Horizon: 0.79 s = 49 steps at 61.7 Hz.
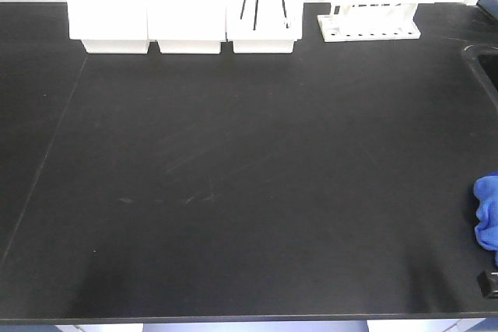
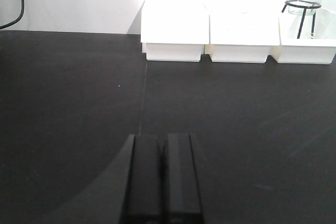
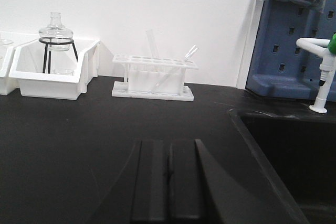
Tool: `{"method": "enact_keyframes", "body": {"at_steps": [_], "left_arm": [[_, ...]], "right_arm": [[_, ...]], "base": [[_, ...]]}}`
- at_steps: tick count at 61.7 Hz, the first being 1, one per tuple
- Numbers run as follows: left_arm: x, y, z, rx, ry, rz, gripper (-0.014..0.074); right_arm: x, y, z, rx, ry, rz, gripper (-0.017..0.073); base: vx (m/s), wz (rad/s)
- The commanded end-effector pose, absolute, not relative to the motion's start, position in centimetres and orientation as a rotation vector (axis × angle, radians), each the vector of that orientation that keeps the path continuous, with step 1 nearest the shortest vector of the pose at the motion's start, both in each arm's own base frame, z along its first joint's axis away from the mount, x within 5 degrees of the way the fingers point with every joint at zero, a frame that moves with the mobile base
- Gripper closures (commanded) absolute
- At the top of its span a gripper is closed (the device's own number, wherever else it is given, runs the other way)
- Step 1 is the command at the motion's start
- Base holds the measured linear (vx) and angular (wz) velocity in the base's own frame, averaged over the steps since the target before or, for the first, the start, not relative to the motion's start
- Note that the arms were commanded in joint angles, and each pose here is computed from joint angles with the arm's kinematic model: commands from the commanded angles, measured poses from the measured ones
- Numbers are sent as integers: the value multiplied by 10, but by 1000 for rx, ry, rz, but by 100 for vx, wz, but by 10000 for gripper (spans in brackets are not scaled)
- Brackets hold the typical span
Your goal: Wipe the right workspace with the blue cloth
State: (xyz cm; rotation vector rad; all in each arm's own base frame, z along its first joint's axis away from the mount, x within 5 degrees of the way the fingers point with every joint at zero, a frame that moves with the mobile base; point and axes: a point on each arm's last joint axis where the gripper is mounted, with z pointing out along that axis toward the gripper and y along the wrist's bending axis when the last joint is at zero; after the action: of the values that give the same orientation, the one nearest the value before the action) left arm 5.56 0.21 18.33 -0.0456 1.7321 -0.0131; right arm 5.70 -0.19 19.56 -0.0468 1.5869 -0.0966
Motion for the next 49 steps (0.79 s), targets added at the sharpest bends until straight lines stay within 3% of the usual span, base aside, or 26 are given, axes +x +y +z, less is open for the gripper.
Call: {"method": "enact_keyframes", "body": {"at_steps": [1, 49], "left_arm": [[56, 1, 181, -38, 1667, -32, 599], [56, 1, 181, -38, 1667, -32, 599]], "right_arm": [[57, -2, 199, -52, 1503, -100, 567], [57, -2, 199, -52, 1503, -100, 567]], "base": [[0, 0], [0, 0]]}}
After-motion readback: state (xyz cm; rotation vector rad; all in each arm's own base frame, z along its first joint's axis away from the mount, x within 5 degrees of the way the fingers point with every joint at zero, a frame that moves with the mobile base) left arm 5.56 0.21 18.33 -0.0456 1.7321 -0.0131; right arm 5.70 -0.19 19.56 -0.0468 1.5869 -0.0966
